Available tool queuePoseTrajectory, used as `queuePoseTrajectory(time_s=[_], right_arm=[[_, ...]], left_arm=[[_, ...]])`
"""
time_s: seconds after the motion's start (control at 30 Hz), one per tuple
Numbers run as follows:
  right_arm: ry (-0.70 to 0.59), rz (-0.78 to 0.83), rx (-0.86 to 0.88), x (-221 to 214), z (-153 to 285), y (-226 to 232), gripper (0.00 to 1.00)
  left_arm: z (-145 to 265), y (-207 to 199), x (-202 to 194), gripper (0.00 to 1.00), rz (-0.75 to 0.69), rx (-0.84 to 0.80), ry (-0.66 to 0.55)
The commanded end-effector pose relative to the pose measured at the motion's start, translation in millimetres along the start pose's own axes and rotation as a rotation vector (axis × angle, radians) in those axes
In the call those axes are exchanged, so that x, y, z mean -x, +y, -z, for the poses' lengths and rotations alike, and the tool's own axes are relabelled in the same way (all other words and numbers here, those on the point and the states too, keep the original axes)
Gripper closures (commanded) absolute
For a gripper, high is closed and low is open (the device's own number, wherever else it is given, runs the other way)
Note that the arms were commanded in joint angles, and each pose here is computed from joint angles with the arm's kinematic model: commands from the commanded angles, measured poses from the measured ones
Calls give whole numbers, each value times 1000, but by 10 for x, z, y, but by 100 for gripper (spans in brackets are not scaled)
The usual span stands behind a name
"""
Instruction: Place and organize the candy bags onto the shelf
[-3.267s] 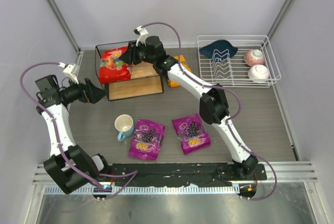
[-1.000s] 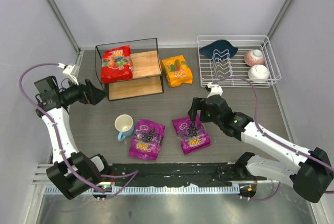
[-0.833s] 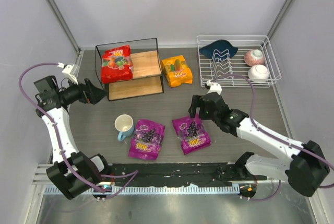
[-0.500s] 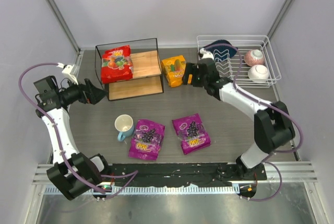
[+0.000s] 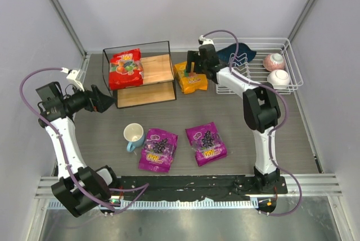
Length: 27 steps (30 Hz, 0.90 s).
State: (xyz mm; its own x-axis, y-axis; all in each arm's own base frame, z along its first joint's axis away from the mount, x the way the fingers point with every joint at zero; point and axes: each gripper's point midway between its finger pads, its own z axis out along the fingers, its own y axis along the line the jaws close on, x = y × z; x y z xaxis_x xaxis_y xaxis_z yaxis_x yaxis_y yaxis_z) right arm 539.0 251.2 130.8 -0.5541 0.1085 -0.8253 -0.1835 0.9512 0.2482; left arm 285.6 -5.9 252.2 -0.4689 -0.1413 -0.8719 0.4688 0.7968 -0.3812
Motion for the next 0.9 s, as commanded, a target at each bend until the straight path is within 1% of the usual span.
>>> queuePoseTrajectory(time_s=[0.0, 0.13, 0.23, 0.3, 0.37, 0.4, 0.47, 0.5, 0.53, 0.6, 0.63, 0.67, 0.7, 0.73, 0.87], right_arm=[[-65, 18, -80, 324, -112, -104, 12], [-46, 5, -142, 229, -215, -259, 12], [-20, -1, -139, 121, -262, -284, 12], [8, -1, -104, 23, -273, -237, 13], [20, -7, -75, -23, -272, -201, 18], [38, -10, -55, -99, -275, -180, 22], [38, -28, -40, -113, -271, -174, 28], [48, -36, -36, -158, -272, -186, 36], [51, -43, -16, -169, -267, -151, 39], [62, -55, -6, -220, -272, -154, 40], [66, -54, -5, -243, -277, -149, 39], [66, -58, -9, -249, -279, -165, 35], [71, -58, -15, -277, -276, -173, 25], [72, -58, -25, -291, -279, -201, 22], [76, -56, -41, -334, -271, -235, 17]], left_arm=[[39, -10, 89, 0, -26, 14, -16], [33, -1, 50, 0, -19, 14, -12], [24, 8, 22, 0, -16, 16, -9], [24, 20, 15, 0, -18, 18, -8], [19, 16, 10, 0, -16, 15, -7], [19, 15, 12, 0, -14, 13, -6], [21, 8, 12, 0, -14, 12, -7], [21, 14, 11, 0, -17, 15, -6], [23, 11, 13, 0, -19, 15, -7], [28, 9, 10, 0, -20, 16, -7], [24, 7, -3, 0, -18, 14, -5], [24, 6, -5, 0, -21, 15, -5], [23, 14, -11, 0, -17, 16, -4], [21, 6, -15, 0, -18, 13, -4], [21, -5, -17, 0, -14, 6, -2]])
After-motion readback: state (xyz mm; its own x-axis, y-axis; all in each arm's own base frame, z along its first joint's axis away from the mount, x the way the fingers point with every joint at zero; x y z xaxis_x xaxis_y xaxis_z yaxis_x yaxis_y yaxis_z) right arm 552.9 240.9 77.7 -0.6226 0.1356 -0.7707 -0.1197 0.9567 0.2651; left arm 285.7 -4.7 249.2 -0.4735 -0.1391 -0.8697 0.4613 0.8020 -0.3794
